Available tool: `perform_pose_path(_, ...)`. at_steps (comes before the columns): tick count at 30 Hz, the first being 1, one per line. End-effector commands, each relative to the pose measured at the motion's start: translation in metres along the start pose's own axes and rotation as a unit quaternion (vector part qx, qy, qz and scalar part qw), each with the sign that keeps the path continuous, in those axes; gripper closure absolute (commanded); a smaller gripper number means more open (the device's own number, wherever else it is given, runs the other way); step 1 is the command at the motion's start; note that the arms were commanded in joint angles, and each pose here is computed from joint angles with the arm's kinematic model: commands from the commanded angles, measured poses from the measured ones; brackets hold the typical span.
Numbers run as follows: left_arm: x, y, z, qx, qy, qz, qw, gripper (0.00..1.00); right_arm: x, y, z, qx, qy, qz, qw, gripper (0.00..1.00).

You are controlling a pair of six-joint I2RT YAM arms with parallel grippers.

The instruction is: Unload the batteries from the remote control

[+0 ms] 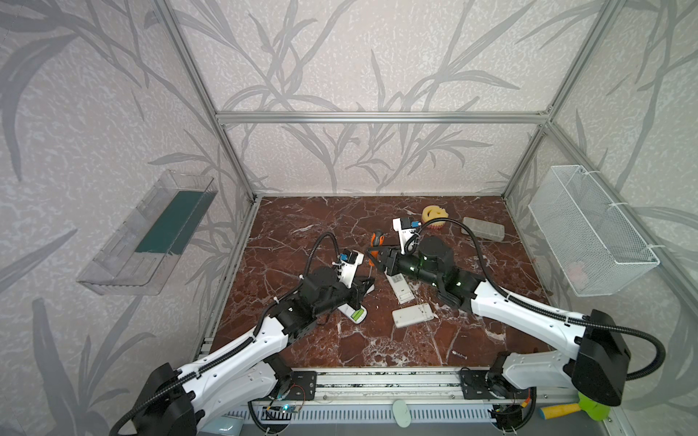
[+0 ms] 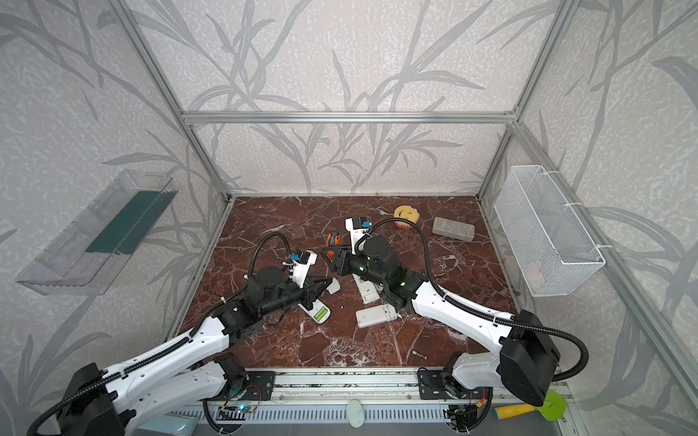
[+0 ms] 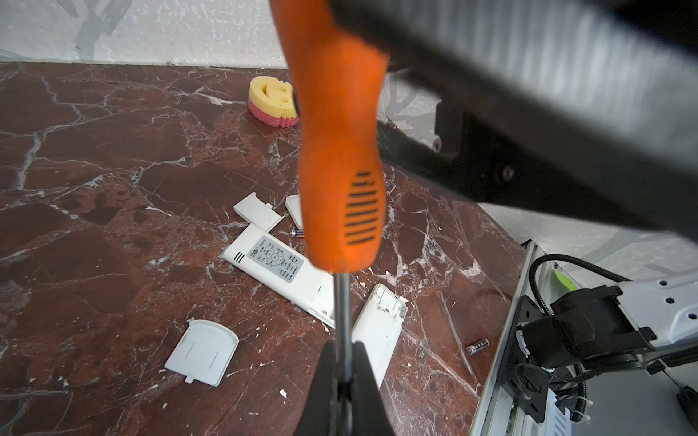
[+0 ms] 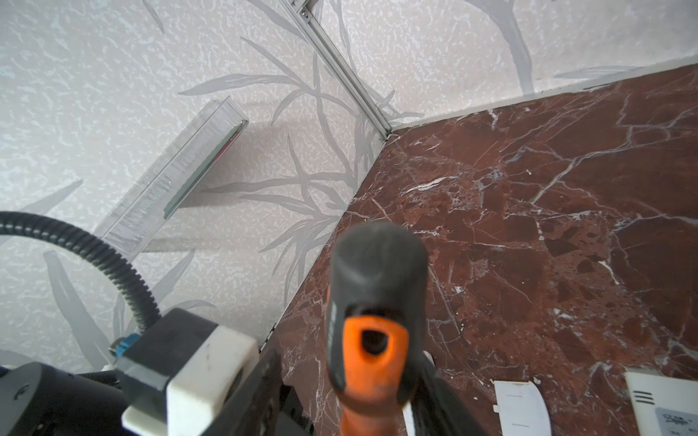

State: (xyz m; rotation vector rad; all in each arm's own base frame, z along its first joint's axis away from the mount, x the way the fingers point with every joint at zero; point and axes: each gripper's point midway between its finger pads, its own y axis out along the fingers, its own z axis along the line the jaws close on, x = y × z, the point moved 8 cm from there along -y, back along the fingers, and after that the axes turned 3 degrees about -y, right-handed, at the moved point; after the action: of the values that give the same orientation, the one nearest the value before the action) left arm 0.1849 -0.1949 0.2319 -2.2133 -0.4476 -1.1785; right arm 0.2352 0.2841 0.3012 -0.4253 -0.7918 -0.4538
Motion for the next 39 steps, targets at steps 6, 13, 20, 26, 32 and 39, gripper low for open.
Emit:
perform_pose_path(6, 0.002, -0.012, -0.003, 0.008, 0.046, 0.009, 0.999, 0.89, 0.003, 0.015, 0.005, 0.032, -0.02, 0.032, 0.999, 1.0)
perform_pose_path(13, -0.019, -0.037, 0.032, 0.15, -0.092, 0.037, 0.984, 0.43, -0.013, 0.002, -0.014, -0.072, -0.147, 0.035, 0.986, 1.0)
perform_pose_path(20, -0.089, -0.037, 0.087, 0.206, -0.352, 0.114, 0.906, 0.45, -0.046, 0.0, -0.012, -0.127, -0.243, 0.024, 0.961, 1.0)
perform_pose_path(26, -0.108, -0.038, 0.095, 0.221, -0.411, 0.092, 0.88, 0.56, -0.072, 0.004, 0.004, -0.142, -0.259, -0.016, 0.955, 1.0)
perform_pose_path(32, -0.121, -0.031, 0.101, 0.201, -0.427, 0.074, 0.878, 0.67, -0.08, 0.012, 0.0, -0.145, -0.248, -0.025, 0.957, 1.0)
perform_pose_path(39, -0.107, -0.009, 0.108, 0.177, -0.403, 0.05, 0.897, 0.68, -0.079, 0.016, -0.009, -0.155, -0.224, -0.012, 0.962, 1.0)
